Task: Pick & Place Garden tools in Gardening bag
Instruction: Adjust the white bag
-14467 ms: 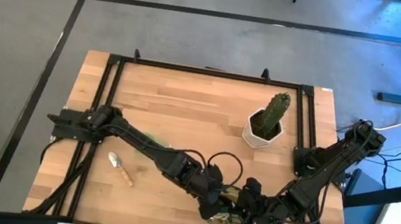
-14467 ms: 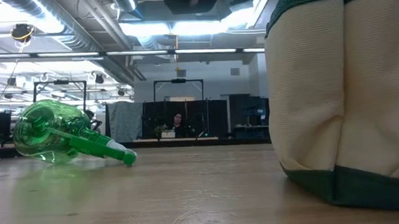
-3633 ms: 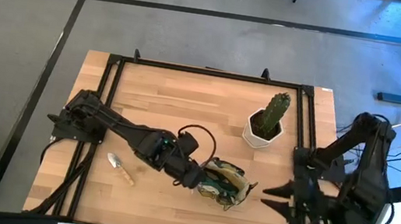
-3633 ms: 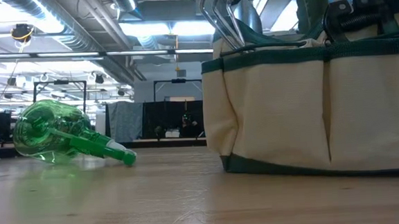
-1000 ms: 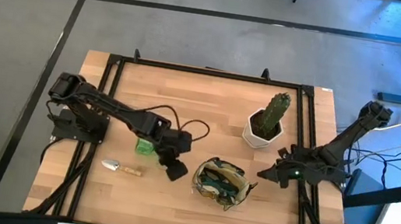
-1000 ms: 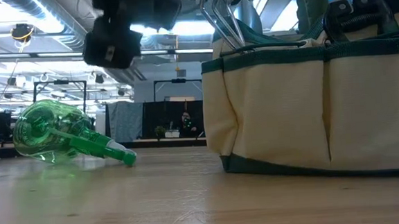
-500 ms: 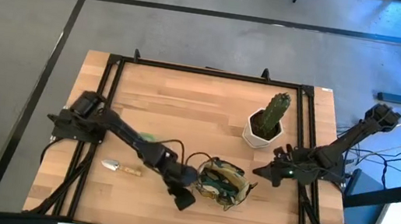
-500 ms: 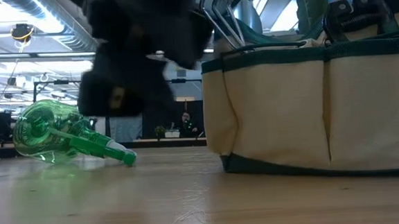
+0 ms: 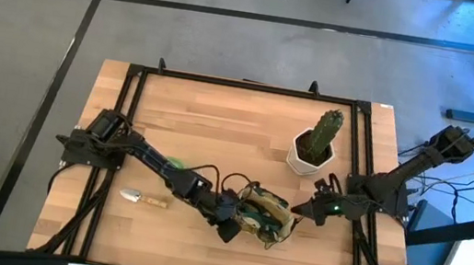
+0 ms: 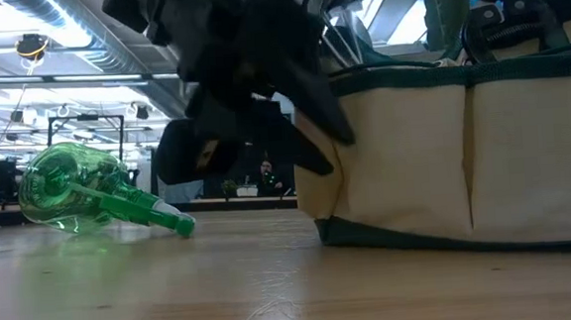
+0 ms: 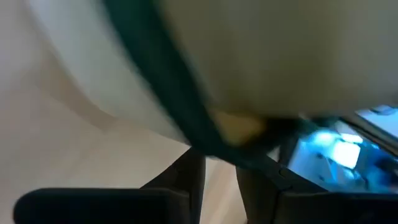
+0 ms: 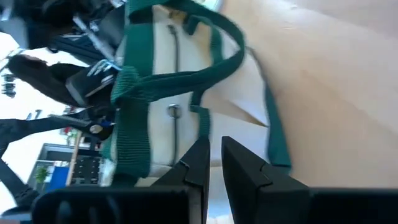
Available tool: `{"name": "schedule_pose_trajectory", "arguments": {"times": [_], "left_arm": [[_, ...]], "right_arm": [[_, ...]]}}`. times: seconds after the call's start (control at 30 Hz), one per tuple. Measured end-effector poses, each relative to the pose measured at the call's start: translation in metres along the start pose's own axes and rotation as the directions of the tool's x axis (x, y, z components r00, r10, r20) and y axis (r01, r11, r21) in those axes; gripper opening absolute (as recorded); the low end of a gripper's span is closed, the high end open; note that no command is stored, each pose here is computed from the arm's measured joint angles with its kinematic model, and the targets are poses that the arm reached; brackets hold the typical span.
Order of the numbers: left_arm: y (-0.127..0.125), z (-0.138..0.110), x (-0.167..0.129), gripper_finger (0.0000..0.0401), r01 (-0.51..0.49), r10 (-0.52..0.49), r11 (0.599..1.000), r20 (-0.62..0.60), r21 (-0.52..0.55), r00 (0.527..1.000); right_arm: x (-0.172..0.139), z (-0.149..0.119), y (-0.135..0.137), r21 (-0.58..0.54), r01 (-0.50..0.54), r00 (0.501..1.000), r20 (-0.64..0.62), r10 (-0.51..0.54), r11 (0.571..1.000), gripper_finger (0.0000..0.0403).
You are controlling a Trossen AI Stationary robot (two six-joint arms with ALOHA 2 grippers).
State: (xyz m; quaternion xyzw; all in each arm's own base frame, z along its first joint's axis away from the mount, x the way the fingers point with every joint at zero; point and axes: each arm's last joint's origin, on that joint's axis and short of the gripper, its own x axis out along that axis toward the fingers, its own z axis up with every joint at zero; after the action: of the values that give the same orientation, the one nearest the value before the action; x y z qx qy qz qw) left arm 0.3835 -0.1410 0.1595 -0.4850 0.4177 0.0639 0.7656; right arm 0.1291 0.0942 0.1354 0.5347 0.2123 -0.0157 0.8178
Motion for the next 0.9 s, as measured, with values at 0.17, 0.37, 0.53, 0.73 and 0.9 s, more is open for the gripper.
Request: {"name": "schedule_pose_trajectory", "arguments": {"times": [0.17,0.37,0.53,0.73,0.9], "left_arm": [[0.007,0.007,-0.001,0.0068,-0.066,0.067,0.998,0.038,-0.020,0.997],[0.015,0.007,-0.002,0.0054,-0.145,0.146,0.989,0.047,-0.023,0.988],[0.016,0.011,-0.002,0.0047,-0.170,0.174,0.985,0.139,-0.036,0.975],[0.020,0.024,-0.003,0.0047,-0.175,0.181,0.983,0.170,-0.050,0.969],[0.024,0.033,-0.005,0.0047,-0.186,0.189,0.982,0.186,-0.036,0.964]], "right_arm": [[0.010,-0.004,0.005,-0.001,-0.045,0.999,-0.011,0.045,0.999,0.0044],[0.026,-0.011,0.017,-0.016,-0.033,0.998,-0.061,0.032,0.999,0.0044],[0.041,-0.018,0.032,-0.052,-0.036,0.993,-0.117,0.029,0.998,0.0044],[0.055,-0.025,0.044,-0.083,-0.051,0.982,-0.184,0.035,0.995,0.0044],[0.055,-0.031,0.047,-0.095,-0.066,0.973,-0.226,0.043,0.993,0.0044]]}}
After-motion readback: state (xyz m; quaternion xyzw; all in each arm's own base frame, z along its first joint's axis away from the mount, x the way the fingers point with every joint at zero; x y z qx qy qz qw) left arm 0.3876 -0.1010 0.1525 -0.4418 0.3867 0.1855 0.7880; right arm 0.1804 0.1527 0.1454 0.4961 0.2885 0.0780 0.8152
